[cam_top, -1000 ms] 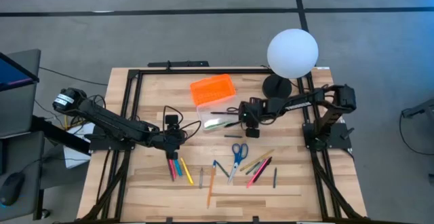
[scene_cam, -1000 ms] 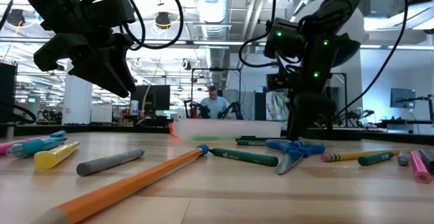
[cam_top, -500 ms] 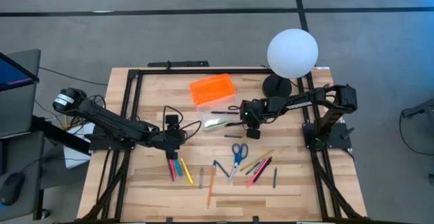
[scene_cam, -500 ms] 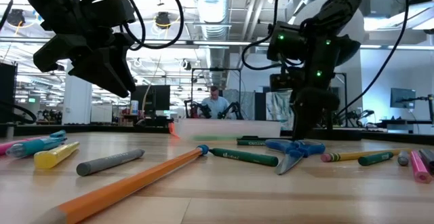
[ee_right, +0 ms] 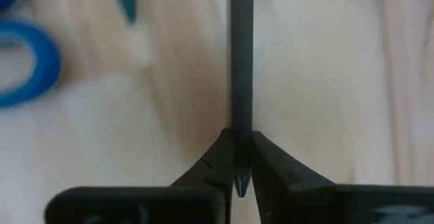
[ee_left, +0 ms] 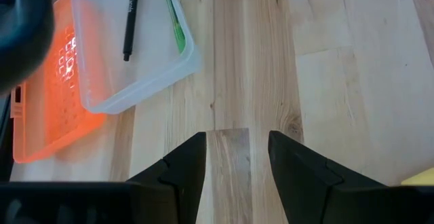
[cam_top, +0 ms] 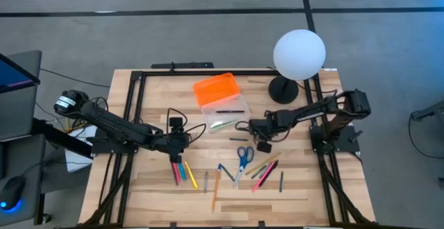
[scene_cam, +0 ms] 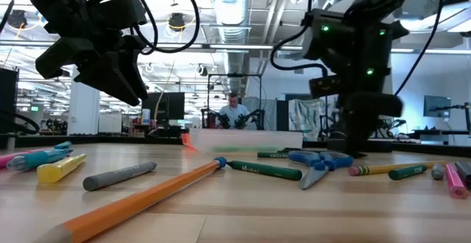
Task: Pick & place school supplies into a supply box
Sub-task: Put the right black pen into the supply box
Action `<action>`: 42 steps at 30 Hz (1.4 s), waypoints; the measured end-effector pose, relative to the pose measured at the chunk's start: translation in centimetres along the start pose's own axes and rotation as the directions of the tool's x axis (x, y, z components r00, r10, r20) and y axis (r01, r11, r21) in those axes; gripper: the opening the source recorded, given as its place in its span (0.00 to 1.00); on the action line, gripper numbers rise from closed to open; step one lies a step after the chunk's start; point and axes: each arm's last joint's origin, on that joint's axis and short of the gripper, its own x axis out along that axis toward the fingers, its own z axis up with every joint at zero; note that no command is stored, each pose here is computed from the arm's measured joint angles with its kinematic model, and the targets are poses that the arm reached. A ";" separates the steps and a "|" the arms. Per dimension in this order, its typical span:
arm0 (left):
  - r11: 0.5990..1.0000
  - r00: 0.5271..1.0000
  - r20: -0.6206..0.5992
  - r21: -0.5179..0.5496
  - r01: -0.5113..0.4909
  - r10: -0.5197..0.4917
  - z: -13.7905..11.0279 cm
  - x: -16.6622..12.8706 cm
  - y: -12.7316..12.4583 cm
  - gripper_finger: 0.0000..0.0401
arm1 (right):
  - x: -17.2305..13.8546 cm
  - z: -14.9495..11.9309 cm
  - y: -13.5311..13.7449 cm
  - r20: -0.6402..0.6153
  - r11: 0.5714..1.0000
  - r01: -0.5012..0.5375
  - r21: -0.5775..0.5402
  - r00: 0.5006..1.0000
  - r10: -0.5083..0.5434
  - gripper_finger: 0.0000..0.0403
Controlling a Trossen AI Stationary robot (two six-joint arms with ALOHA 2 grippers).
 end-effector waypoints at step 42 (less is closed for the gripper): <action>1.000 1.000 0.003 -0.003 0.000 0.000 0.0 0.0 0.0 0.39 | -1.9 1.3 0.6 0.257 0.999 0.044 -0.028 0.966 -0.035 0.14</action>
